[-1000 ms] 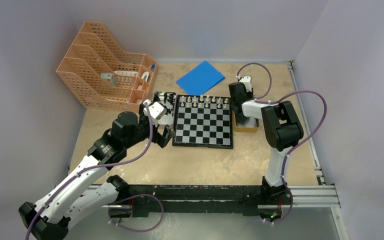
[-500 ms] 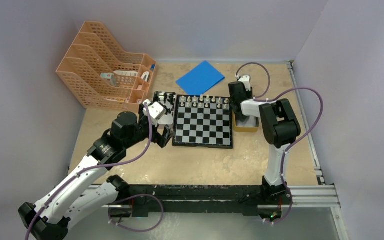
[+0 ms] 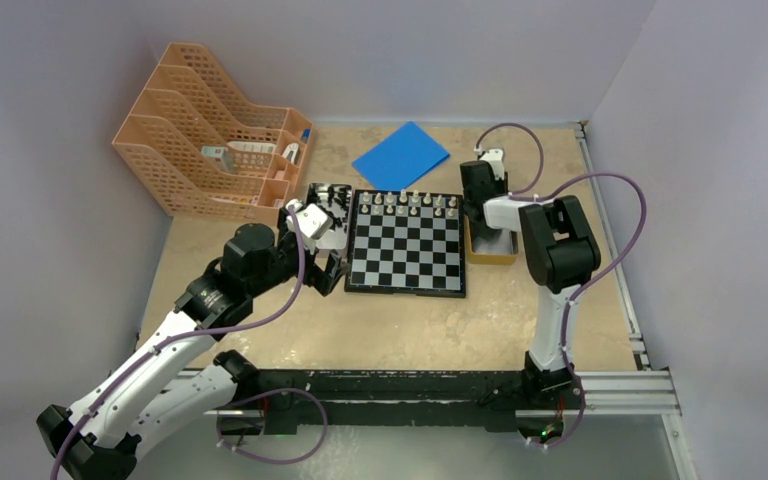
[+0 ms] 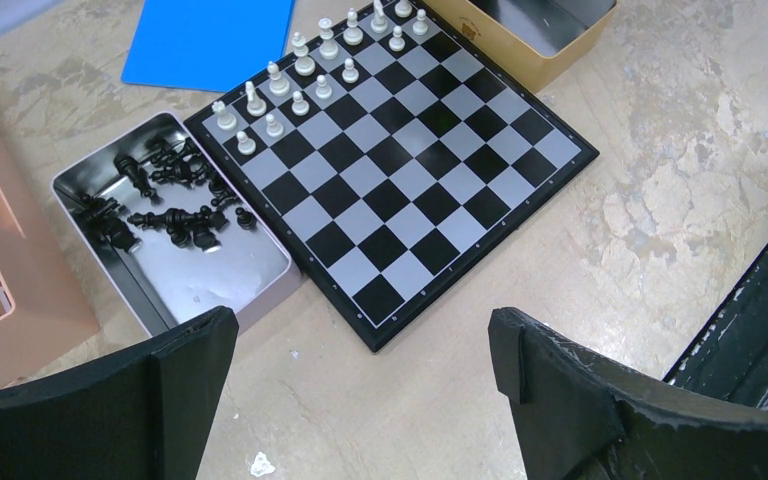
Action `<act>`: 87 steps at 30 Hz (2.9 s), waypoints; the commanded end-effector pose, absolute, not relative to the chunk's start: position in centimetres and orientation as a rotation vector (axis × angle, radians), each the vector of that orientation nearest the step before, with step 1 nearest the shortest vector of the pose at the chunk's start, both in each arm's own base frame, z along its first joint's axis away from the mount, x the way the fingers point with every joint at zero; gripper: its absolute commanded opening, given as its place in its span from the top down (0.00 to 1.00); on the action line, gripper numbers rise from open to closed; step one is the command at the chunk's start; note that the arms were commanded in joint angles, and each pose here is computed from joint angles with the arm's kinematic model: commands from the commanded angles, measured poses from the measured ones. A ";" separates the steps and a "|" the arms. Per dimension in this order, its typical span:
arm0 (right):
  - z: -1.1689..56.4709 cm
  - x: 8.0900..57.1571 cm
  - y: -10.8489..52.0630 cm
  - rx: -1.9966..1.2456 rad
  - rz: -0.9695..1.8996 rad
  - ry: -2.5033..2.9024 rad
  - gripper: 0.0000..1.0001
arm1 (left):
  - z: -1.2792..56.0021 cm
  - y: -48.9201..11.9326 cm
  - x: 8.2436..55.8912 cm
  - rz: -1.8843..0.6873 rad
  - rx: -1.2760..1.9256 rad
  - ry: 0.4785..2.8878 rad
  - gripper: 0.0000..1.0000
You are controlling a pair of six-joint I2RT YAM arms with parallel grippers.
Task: Set up the chess pieces on the board
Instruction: Pick up the chess piece from the storage box, then place the chess piece on the chessboard.
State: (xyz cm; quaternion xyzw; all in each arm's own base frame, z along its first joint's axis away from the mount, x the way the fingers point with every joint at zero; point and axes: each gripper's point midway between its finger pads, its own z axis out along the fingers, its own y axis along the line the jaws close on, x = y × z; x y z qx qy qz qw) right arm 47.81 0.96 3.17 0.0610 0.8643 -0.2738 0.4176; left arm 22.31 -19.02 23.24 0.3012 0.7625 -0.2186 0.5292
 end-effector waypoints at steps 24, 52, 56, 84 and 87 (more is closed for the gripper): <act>6.5 47.7 1.7 0.231 -0.541 2.156 0.89 | 24.3 -19.4 22.2 -0.546 0.723 1.764 0.04; 19.0 36.4 19.4 -0.244 0.670 2.164 0.92 | 26.6 -27.4 17.2 -0.759 1.498 0.955 0.33; 20.9 32.1 23.2 -0.416 0.905 2.090 0.92 | 26.5 -28.8 18.2 -0.668 1.607 0.736 0.33; 25.7 23.4 27.7 -0.722 1.304 1.929 0.91 | 25.5 -33.2 24.5 -0.538 1.670 0.599 0.47; 26.1 23.0 27.9 -0.725 1.341 1.910 0.91 | 25.3 -33.2 24.5 -0.547 1.670 0.608 0.51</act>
